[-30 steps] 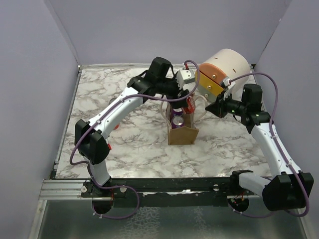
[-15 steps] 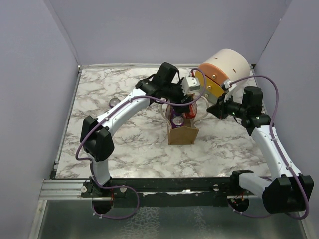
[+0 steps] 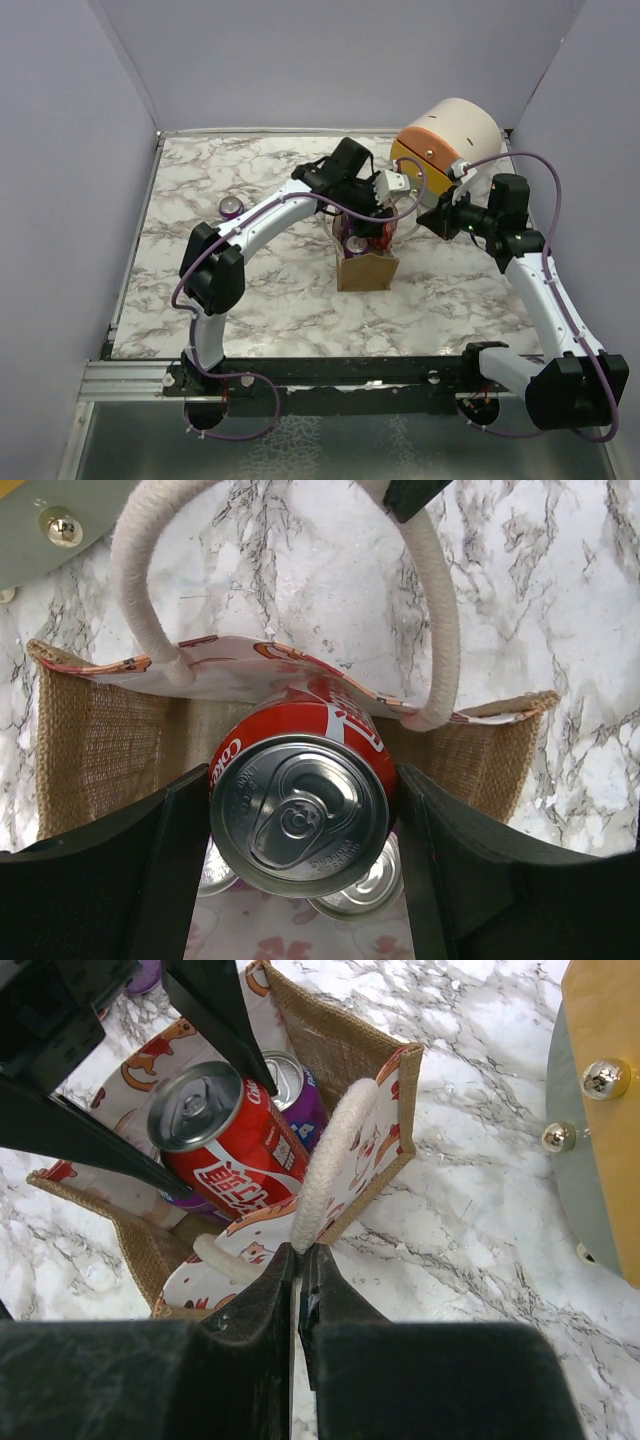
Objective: Place the beverage into the canvas bag
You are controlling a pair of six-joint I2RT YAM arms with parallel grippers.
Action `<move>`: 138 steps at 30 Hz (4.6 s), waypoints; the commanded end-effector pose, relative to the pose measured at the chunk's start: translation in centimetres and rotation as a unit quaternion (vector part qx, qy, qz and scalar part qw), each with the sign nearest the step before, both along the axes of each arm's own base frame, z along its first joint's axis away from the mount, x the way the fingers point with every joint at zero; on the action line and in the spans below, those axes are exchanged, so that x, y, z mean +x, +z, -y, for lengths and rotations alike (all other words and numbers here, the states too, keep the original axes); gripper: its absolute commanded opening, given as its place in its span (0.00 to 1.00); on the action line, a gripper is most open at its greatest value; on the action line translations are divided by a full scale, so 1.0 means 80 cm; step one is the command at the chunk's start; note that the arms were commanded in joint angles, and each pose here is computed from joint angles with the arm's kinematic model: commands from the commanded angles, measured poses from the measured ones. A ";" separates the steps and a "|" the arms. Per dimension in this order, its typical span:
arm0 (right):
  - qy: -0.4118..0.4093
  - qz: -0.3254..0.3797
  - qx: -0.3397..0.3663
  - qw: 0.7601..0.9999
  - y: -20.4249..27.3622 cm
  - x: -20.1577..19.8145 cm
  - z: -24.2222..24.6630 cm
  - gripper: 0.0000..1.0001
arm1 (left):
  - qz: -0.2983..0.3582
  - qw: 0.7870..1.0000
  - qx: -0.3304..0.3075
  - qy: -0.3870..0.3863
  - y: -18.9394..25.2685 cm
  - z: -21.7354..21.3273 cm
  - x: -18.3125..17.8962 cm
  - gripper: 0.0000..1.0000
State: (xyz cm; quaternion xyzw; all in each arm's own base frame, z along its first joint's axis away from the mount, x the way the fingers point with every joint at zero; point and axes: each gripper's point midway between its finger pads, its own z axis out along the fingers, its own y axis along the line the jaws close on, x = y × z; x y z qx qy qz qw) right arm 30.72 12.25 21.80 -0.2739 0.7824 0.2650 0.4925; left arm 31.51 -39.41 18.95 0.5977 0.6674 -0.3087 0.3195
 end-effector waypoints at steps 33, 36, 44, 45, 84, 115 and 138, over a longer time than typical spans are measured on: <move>-0.007 0.022 -0.002 1.000 0.004 0.002 0.007 0.01 | 0.070 0.992 0.039 -0.096 -0.030 0.028 0.022 0.09; -0.005 0.022 0.000 1.000 0.003 0.001 0.007 0.01 | 0.077 0.991 0.044 -0.102 -0.035 0.027 0.023 0.10; -0.002 0.019 0.002 1.000 0.001 0.000 0.006 0.01 | 0.089 0.988 0.052 -0.113 -0.050 0.028 0.029 0.13; -0.002 0.020 0.003 1.000 0.001 0.000 0.006 0.01 | 0.088 0.988 0.053 -0.113 -0.053 0.029 0.030 0.14; -0.002 0.022 0.004 1.000 0.000 -0.002 0.007 0.01 | 0.041 0.993 0.078 -0.077 -0.094 0.033 0.039 0.74; 0.019 0.023 0.017 0.999 0.013 -0.006 -0.001 0.01 | 0.109 0.990 0.003 -0.089 0.055 0.004 -0.004 0.97; 0.072 -0.002 0.025 0.997 0.020 0.003 -0.014 0.01 | 0.153 0.949 0.038 0.274 0.160 -0.284 0.010 0.96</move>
